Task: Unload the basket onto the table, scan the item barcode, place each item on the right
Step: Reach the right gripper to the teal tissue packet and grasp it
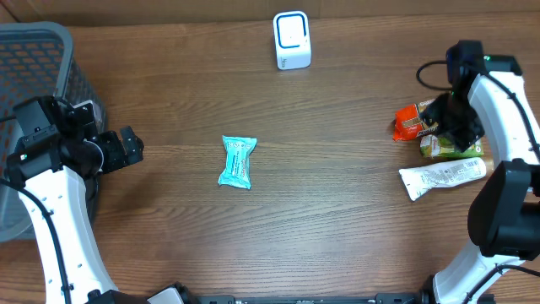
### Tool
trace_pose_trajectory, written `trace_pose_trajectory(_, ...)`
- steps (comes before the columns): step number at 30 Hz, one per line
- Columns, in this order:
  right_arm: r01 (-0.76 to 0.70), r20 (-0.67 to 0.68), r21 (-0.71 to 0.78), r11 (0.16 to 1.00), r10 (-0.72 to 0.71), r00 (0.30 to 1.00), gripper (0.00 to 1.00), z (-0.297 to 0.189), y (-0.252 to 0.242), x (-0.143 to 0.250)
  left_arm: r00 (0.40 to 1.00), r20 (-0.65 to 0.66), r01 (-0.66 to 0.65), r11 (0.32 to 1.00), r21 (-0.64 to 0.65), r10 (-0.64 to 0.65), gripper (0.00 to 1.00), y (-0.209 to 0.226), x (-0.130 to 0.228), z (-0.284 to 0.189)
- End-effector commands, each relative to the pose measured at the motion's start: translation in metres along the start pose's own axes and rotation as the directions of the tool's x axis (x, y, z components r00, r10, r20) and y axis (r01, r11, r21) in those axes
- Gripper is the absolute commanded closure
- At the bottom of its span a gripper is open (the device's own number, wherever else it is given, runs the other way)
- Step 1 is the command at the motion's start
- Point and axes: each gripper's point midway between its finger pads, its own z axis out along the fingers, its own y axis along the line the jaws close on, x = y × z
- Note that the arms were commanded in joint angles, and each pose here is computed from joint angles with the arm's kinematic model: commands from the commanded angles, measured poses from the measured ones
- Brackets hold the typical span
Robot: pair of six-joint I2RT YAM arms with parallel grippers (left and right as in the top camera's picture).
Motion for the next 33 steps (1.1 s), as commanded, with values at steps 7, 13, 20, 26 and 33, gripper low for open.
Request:
trace_pose_trajectory(7, 0.435, 0.088, -0.431, 0.791, -0.443, 0.892, 0.09, -0.097, 0.106, 0.056, 1.0, 0.005, 0.016, 1.0, -0.005, -0.016, 0.01, 0.0, -0.003, -0.001)
trace_pose_trajectory(13, 0.555, 0.124, -0.523, 0.648, -0.586, 0.801, 0.07, -0.097, 0.168, 0.141, 1.0, 0.005, 0.016, 1.0, -0.005, -0.016, 0.01, 0.0, -0.003, -0.001)
trace_pose_trajectory(20, 0.651, 0.116, -0.528, 0.545, -0.713, 0.692, 0.13, -0.066, 0.211, 0.239, 1.0, 0.004, 0.017, 1.0, -0.005, -0.017, 0.0, 0.0, -0.003, -0.001)
trace_pose_trajectory(26, 0.708, 0.121, -0.529, 0.468, -0.784, 0.609, 0.18, -0.04, 0.234, 0.3, 1.0, 0.004, 0.017, 1.0, -0.005, -0.017, 0.0, 0.0, -0.003, -0.001)
trace_pose_trajectory(33, 0.769, 0.198, -0.524, 0.366, -0.826, 0.528, 0.12, -0.025, 0.255, 0.344, 1.0, 0.005, 0.017, 1.0, -0.005, -0.017, 0.0, 0.0, -0.003, -0.001)
